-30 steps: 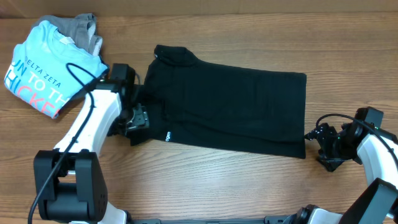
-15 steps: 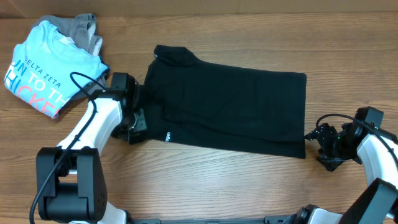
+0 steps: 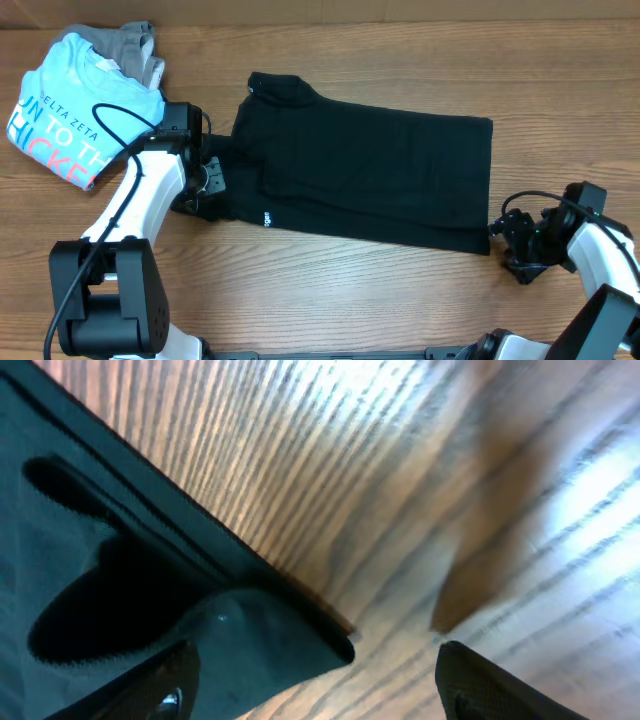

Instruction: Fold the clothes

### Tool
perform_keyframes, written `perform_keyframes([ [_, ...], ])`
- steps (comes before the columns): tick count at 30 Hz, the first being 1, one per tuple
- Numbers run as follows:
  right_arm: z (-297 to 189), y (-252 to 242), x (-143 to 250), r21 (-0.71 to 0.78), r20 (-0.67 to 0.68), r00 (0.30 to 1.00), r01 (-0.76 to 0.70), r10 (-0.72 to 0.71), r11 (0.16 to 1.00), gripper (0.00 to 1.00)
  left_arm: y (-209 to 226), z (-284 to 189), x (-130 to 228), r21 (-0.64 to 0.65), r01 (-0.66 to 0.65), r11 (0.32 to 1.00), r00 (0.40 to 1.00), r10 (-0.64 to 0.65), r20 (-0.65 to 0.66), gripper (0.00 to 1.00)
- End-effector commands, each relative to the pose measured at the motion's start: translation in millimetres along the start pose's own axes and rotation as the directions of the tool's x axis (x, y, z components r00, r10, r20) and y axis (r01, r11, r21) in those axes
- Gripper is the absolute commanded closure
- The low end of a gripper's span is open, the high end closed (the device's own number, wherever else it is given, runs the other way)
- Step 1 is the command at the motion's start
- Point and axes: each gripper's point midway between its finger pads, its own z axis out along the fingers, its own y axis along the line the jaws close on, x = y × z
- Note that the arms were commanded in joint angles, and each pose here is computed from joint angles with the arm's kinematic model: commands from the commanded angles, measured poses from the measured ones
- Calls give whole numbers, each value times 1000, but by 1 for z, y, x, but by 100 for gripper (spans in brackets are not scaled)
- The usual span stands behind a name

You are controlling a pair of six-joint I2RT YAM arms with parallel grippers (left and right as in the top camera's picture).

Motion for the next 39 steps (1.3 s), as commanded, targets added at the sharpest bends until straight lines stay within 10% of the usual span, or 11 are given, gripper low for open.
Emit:
perform_keyframes([
  [1, 9, 4, 10, -37, -13, 999, 44, -44, 998, 22, 1, -3, -7, -2, -6, 1000, 1000, 6, 13, 96],
  [11, 14, -6, 19, -16, -36, 999, 27, -27, 1000, 96, 3, -3, -2, -12, -56, 998, 998, 56, -7, 94],
  [25, -22, -16, 2, 146, -1, 1000, 8, -8, 989, 96, 29, -8, -2, -159, -83, 984, 997, 82, -13, 95],
  [29, -22, -18, 5, 151, -11, 1000, 5, -3, 989, 96, 34, -19, -4, -191, -84, 978, 996, 81, -23, 74],
  [32, -22, -17, 4, 146, -10, 1000, 7, -5, 989, 38, 28, -25, -7, -160, -84, 984, 996, 81, -26, 41],
  [39, -36, 25, 1, -38, -32, 990, 138, -139, 990, 32, 15, -34, -6, -87, -95, 992, 995, 91, -48, 35],
])
